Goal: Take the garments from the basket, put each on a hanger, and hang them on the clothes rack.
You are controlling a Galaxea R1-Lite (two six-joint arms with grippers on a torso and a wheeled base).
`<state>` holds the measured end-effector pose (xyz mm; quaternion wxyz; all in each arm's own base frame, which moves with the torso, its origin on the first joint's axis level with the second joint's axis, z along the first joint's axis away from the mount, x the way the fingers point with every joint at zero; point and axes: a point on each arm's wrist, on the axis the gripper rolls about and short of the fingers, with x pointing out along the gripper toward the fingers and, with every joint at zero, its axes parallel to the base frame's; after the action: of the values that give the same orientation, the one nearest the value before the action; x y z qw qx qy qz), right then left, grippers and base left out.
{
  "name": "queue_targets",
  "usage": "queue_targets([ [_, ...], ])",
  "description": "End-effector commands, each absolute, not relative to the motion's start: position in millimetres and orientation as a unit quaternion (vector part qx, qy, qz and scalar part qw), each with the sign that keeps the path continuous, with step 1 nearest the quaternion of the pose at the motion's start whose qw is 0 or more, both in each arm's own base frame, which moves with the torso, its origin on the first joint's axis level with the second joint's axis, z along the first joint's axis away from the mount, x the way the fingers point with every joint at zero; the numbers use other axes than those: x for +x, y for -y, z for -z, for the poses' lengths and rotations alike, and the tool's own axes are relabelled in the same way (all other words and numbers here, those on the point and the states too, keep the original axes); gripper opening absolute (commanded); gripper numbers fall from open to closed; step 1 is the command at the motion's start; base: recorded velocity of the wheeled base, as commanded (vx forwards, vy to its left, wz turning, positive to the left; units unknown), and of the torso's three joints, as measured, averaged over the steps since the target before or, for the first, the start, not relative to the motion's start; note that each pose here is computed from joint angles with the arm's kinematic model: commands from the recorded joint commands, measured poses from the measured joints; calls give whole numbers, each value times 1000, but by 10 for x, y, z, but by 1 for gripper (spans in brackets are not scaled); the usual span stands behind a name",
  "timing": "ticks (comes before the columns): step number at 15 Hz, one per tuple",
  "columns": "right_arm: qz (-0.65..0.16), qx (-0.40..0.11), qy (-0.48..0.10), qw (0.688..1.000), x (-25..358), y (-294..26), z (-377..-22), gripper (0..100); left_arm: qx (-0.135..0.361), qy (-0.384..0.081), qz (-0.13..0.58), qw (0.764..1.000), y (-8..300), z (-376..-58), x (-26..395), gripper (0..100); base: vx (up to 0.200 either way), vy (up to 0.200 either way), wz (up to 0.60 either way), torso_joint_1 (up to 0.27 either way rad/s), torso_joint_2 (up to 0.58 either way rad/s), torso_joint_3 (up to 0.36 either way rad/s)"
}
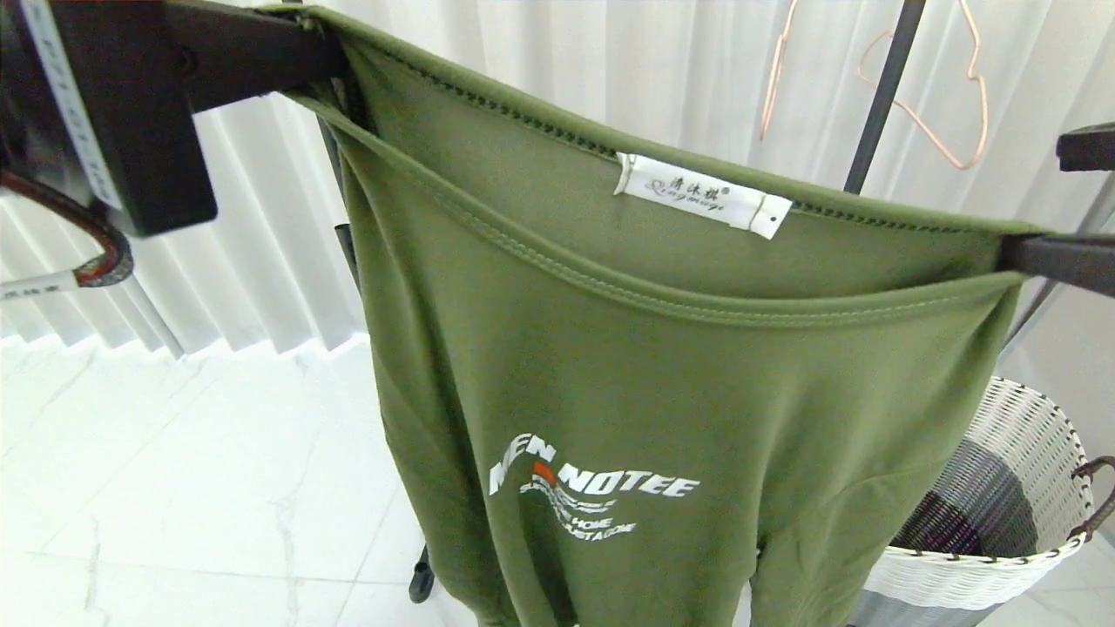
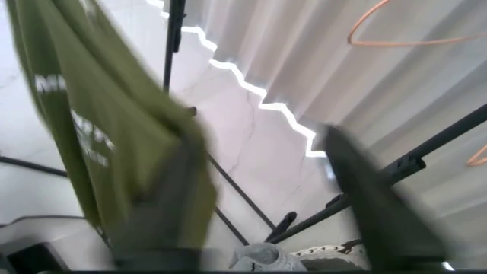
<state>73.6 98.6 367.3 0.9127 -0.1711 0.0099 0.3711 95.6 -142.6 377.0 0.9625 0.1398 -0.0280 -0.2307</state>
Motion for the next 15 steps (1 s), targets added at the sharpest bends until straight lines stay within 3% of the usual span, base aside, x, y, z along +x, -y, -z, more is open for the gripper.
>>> queue_targets([
  [1,-374,-168,-5,912,656,-878,-3626,100,143,21,210,967,1410,-3737,1000,0,0,0,0,0,0,0],
  [7,-371,-159,1,915,532,-678,-3564,100,154,13,199,968,1395,-3688,1030,0,0,0,0,0,0,0],
  [10,-174,-199,-101,959,732,-457,-3345,100,184,16,153,971,1096,-3633,1004,0,0,0,0,0,0,0],
  [15,-7,-259,-194,946,834,-151,-3099,100,194,22,108,975,765,-3586,931,0,0,0,0,0,0,0],
])
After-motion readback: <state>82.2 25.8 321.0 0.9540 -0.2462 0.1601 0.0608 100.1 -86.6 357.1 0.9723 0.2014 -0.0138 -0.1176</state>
